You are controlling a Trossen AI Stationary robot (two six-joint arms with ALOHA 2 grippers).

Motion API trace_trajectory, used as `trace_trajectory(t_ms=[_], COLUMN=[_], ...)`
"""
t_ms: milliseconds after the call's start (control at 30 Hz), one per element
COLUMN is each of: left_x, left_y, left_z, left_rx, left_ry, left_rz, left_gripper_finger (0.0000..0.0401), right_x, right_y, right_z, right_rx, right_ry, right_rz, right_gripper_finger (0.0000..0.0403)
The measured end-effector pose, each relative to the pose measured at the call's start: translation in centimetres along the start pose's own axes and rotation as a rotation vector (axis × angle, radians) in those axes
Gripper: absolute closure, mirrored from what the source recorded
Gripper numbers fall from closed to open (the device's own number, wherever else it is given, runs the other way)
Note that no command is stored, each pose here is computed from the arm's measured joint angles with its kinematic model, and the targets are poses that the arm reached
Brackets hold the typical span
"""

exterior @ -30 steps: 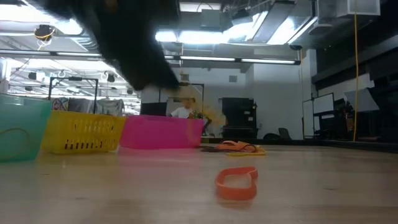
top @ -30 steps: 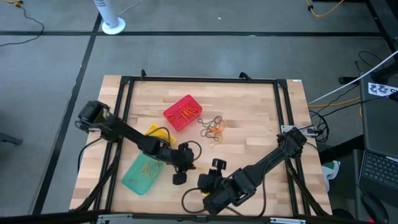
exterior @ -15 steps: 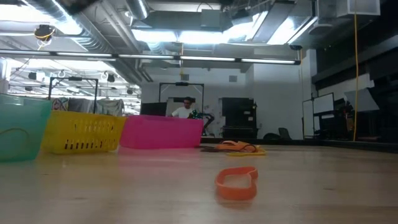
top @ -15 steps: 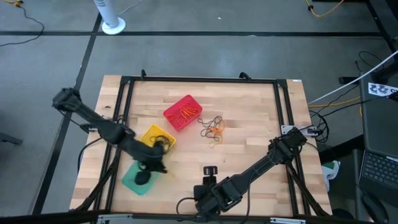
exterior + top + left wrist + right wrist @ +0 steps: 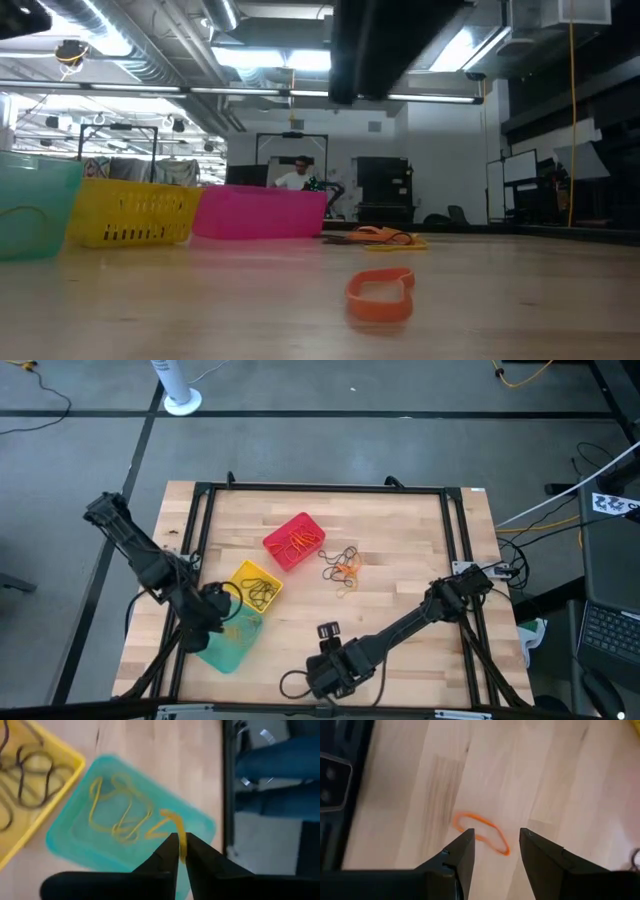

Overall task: Sort rubber bands into baskets
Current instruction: Put the yellow rubber band into the light blue bin, then put the orange rubber band into the red bin

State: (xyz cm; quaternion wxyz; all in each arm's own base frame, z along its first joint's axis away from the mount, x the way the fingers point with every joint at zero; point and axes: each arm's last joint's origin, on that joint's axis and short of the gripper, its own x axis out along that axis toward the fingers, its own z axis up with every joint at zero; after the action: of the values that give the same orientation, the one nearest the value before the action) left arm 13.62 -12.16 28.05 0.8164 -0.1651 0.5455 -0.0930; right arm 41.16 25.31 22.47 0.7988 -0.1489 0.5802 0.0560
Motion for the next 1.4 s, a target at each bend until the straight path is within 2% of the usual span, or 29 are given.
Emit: trace_trajectory(t_ms=[133, 300, 467, 700, 933, 1067, 1267, 1333, 1400], left_x=[0.6, 1.8, 3.0, 4.1, 4.2, 4.2, 4.3, 4.3, 4.4], left_y=[0.2, 0.2, 0.0, -0.1, -0.2, -0.2, -0.5, -0.7, -0.9], left_z=[-0.5, -0.5, -0.3, -0.2, -0.2, -0.2, 0.1, 0.3, 0.4], left_rx=[0.002, -0.021, 0.012, 0.013, 0.014, 0.013, 0.012, 0.012, 0.011], left_ry=[0.065, 0.118, 0.155, 0.183, 0.184, 0.182, 0.149, 0.132, 0.116], left_rz=[0.066, 0.143, 0.180, 0.211, 0.213, 0.211, 0.174, 0.155, 0.137], left_gripper_finger=[0.0346, 0.0293, 0.0251, 0.0237, 0.0237, 0.0237, 0.0237, 0.0237, 0.0237], right_x=[1.6, 3.6, 5.6, 7.7, 8.1, 8.2, 8.2, 8.0, 7.9], right_y=[-0.9, -1.8, -2.8, -4.2, -4.6, -4.4, -4.4, -4.7, -5.3], right_z=[-0.5, -1.2, -1.8, -2.8, -3.0, -2.9, -2.9, -2.8, -2.7], right_rx=[-0.077, -0.125, -0.121, -0.138, -0.133, -0.132, -0.126, -0.119, -0.104], right_ry=[0.063, 0.121, 0.150, 0.200, 0.203, 0.197, 0.196, 0.193, 0.186], right_rz=[0.038, 0.094, 0.104, 0.157, 0.219, 0.235, 0.276, 0.281, 0.285], right_gripper_finger=[0.0247, 0.0247, 0.0247, 0.0247, 0.0252, 0.0288, 0.0387, 0.0393, 0.0381])
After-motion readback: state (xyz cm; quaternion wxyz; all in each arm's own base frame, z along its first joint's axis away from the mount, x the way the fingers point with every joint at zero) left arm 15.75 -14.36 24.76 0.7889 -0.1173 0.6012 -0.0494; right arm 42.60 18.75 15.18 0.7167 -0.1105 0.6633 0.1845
